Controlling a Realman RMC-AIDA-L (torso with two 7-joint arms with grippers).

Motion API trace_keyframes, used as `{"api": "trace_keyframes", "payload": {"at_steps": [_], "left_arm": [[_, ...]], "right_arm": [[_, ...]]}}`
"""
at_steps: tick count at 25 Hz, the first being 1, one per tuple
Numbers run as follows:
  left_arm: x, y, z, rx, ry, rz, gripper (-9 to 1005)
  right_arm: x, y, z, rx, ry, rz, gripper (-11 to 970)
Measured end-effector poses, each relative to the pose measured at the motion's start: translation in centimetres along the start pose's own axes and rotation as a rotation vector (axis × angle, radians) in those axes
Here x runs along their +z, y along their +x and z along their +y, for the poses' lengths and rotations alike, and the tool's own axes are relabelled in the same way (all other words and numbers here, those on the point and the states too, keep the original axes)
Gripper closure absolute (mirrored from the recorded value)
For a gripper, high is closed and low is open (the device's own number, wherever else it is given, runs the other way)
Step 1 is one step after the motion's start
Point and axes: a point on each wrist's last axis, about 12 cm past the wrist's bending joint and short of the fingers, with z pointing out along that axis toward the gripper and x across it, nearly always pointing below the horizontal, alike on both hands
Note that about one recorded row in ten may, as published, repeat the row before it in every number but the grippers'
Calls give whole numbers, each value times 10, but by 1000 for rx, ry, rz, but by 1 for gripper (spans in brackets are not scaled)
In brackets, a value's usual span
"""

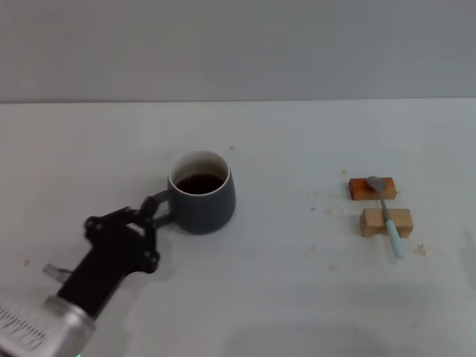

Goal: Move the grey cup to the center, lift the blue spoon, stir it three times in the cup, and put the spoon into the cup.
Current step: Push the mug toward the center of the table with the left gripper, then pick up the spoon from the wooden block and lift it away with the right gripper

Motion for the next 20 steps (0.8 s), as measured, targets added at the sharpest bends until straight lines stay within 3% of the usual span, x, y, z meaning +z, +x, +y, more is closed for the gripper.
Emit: {"api": "trace_keyframes", "payload": {"at_steps": [7,12,16,20], "left_arm": [[-40,5,20,-15,-202,-5,998],[-62,11,43,-81,-363,9,998],[-73,16,61,-181,-436,6,998],[-78,18,68,-195,-453,10,998]], "right_arm": [[-1,3,4,11,-23,28,202],[-2,8,5,9,-26,73,202],[-5,19,5,12,-28,171,203],[-9,28,8,18,-47,258,203]]}}
